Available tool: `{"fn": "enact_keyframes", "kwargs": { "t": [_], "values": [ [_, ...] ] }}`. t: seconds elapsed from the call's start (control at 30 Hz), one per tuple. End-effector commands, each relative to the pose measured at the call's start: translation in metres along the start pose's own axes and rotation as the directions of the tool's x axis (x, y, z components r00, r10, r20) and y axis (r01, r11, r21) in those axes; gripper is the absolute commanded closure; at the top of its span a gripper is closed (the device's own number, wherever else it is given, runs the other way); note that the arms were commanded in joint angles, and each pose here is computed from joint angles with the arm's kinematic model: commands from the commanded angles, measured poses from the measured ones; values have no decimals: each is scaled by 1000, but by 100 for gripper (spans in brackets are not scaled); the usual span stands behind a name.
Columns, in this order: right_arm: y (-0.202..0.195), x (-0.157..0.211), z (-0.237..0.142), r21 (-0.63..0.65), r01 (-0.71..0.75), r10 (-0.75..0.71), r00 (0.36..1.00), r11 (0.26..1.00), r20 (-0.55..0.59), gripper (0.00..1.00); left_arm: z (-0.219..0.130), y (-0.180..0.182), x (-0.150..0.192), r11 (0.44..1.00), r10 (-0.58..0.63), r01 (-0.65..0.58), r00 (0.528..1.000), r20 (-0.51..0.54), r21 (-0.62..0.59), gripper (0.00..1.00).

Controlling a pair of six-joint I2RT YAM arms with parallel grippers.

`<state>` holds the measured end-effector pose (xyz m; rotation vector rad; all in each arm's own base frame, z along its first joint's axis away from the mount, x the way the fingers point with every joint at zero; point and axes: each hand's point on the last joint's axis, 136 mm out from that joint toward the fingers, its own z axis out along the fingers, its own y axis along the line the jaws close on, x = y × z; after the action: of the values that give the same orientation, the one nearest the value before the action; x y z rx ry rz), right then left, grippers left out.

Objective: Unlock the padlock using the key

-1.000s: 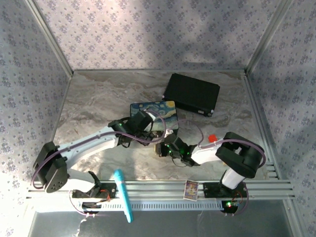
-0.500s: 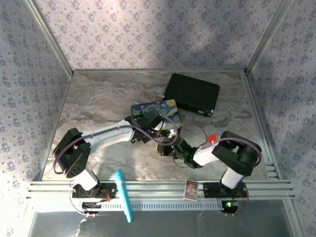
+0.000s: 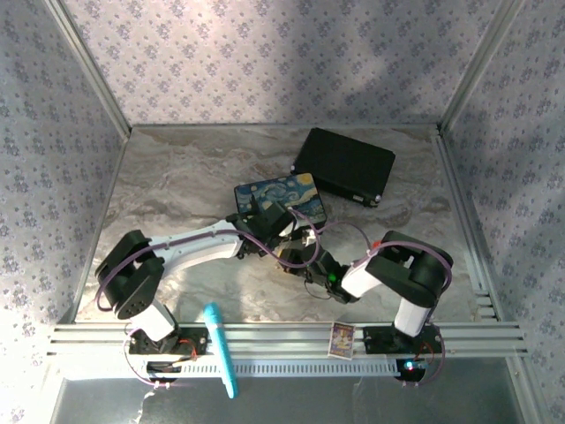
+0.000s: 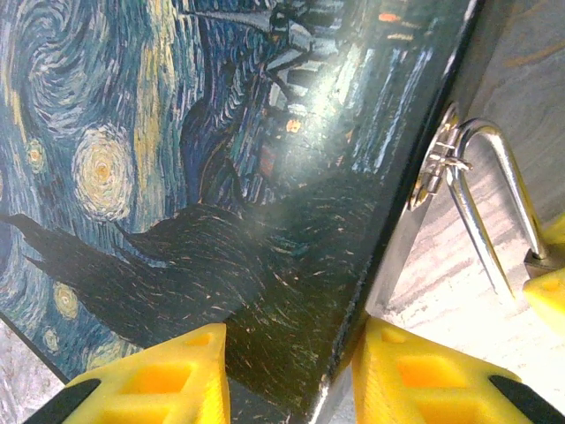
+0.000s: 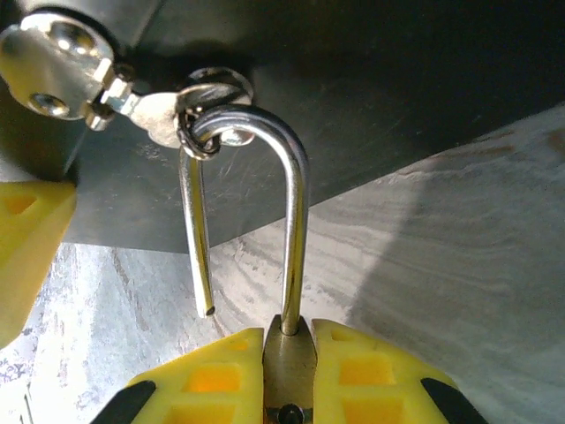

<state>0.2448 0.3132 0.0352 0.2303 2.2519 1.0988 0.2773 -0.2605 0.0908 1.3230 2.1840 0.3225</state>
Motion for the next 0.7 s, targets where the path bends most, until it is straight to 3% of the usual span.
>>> {"fn": "enact_keyframes", "kwargs": {
  "t": [0.0, 0.37, 0.67],
  "values": [
    [-12, -42, -7, 51, -34, 26, 988, 998, 154, 100, 24, -52, 64, 978, 121, -82, 972, -200, 193, 66],
    [16, -73, -17, 15, 11, -14, 979, 1000, 205, 100, 22, -58, 65, 973, 137, -95, 972, -190, 212, 70],
    [7, -92, -3, -53, -113, 122, 968, 992, 221, 100, 17, -63, 67, 966, 138, -90, 973, -185, 243, 74]
  ]
}}
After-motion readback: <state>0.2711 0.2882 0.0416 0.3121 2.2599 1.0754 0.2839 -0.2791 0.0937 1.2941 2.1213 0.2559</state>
